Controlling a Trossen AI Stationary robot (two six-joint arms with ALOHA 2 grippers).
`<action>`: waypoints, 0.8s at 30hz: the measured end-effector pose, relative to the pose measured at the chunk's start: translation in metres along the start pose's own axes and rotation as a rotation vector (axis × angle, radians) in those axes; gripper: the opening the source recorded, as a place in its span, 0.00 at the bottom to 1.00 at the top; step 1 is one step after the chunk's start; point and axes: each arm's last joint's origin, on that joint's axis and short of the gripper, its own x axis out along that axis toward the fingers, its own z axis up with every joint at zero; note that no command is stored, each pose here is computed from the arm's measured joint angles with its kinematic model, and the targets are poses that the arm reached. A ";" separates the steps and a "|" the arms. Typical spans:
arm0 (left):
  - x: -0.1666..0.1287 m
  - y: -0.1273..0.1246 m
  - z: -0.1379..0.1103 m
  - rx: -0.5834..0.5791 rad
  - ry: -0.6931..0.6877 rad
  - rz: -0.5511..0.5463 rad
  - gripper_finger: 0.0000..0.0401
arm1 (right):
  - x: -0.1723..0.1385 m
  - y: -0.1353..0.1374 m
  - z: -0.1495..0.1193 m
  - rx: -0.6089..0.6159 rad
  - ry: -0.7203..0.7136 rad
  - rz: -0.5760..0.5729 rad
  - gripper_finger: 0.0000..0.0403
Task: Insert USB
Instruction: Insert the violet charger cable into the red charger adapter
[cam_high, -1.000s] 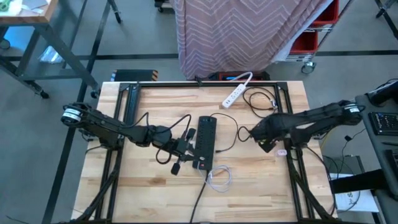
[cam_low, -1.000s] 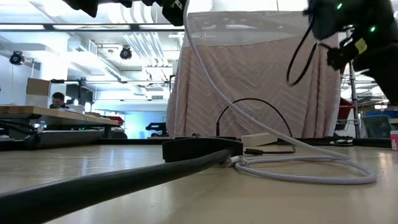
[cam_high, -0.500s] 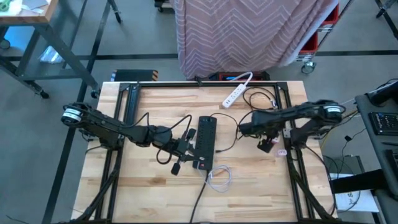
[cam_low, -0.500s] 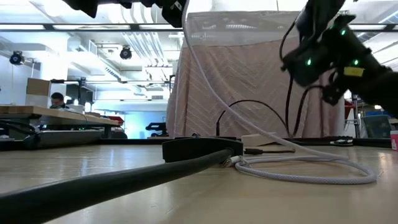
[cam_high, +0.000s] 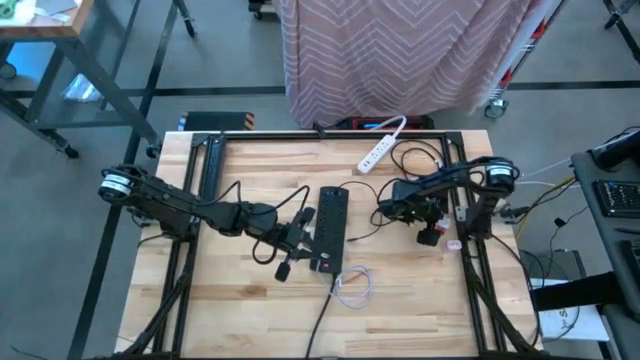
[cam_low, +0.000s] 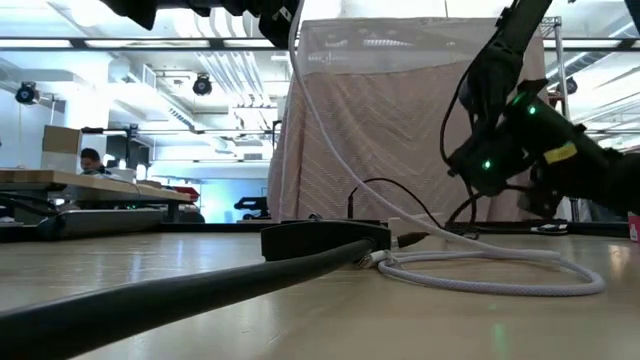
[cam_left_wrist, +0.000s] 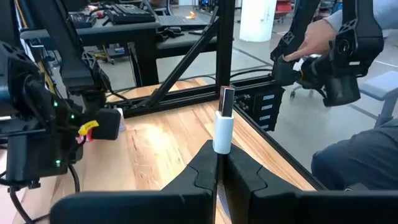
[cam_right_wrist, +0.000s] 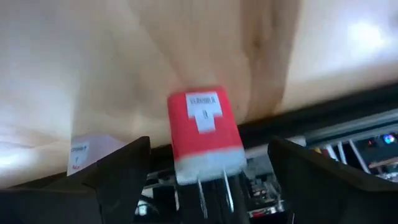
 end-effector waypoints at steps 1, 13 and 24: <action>0.000 0.000 0.000 0.000 0.001 0.000 0.00 | 0.001 0.000 0.001 -0.010 0.004 -0.001 0.76; 0.000 0.000 -0.001 -0.002 0.011 0.000 0.00 | 0.003 0.000 0.003 -0.012 0.008 0.005 0.48; -0.001 0.000 -0.003 -0.010 0.038 -0.001 0.00 | -0.006 0.006 -0.003 0.026 -0.030 0.073 0.33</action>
